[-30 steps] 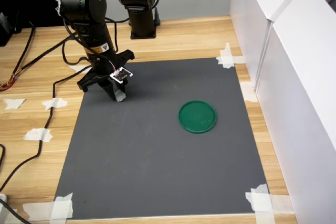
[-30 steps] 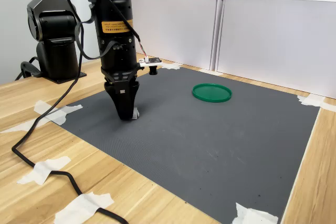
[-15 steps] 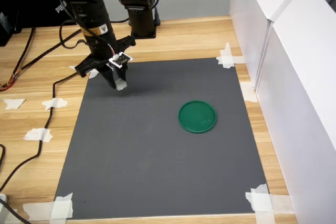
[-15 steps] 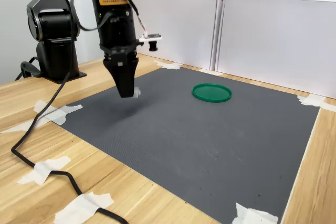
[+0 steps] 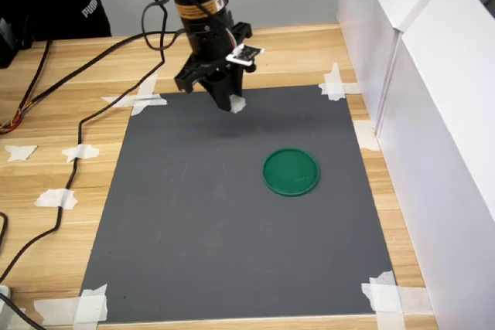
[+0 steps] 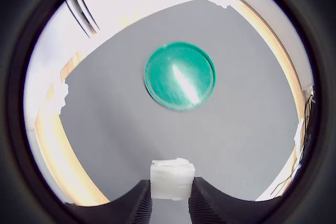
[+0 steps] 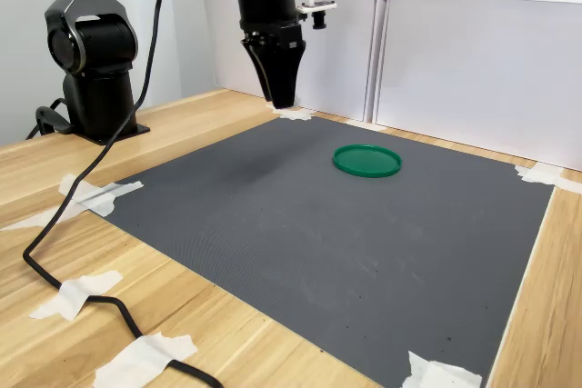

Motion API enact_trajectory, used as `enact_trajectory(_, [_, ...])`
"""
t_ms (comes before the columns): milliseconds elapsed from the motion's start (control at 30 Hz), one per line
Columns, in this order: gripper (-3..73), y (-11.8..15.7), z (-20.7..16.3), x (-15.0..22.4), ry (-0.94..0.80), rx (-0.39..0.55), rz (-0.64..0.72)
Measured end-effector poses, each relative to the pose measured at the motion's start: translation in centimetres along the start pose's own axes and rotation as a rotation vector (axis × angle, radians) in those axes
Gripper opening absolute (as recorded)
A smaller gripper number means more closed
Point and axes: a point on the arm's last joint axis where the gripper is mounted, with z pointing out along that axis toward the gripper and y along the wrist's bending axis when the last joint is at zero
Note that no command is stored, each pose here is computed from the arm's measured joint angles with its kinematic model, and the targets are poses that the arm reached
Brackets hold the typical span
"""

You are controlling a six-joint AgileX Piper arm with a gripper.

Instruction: Grasp a white terminal and put it on the green lid.

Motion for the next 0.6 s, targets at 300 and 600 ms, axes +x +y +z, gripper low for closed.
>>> enact_trajectory(300, [26.6, 0.0, 1.5, -5.0, -0.012, -0.032, 0.017])
enact_trajectory(600, [26.6, -0.5, 5.5, -7.7, 0.017, -0.05, -0.02])
